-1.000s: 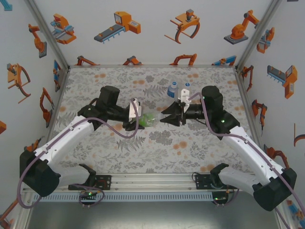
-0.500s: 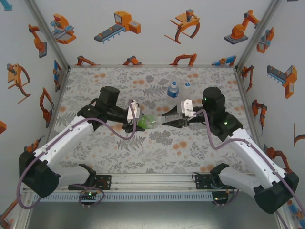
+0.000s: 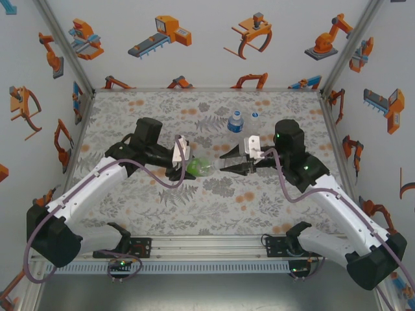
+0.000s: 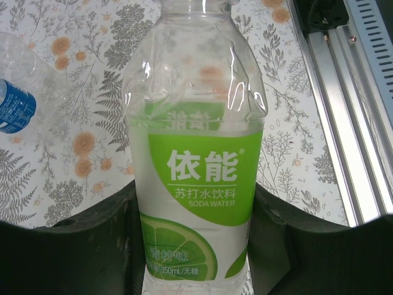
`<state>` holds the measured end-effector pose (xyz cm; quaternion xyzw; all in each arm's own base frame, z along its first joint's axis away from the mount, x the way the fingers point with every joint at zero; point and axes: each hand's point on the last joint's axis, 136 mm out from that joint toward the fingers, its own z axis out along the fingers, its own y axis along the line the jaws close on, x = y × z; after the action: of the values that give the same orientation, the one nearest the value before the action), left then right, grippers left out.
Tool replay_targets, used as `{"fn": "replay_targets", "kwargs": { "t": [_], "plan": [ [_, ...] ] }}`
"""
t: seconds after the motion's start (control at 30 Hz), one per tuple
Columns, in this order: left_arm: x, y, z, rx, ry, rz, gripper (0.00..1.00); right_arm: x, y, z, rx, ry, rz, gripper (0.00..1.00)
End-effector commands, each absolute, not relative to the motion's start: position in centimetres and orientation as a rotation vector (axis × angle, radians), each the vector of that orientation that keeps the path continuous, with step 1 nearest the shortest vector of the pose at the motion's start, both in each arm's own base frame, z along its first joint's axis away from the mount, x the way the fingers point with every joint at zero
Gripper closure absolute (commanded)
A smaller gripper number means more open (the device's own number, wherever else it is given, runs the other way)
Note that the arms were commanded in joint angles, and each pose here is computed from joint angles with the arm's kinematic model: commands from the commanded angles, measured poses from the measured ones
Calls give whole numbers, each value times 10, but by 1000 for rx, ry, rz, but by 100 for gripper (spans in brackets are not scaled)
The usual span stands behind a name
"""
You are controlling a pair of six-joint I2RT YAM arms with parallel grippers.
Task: Screw on the bottle caps
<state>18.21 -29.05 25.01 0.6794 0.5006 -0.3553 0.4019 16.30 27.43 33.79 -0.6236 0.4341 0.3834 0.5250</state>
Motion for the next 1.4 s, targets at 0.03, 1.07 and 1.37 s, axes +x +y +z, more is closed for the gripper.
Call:
{"fn": "replay_targets", "kwargs": {
  "t": [0.03, 1.07, 1.37],
  "plan": [
    [184, -292, 263, 1707, 1235, -902, 100, 170, 274, 344, -1405, 1109, 930, 55],
    [236, -287, 233, 1629, 1522, -673, 100, 266, 250, 275, 449, 2345, 1410, 44],
    [231, -288, 236, 1642, 1487, -694, 100, 273, 256, 257, 483, 2367, 1474, 47]
  ]
}}
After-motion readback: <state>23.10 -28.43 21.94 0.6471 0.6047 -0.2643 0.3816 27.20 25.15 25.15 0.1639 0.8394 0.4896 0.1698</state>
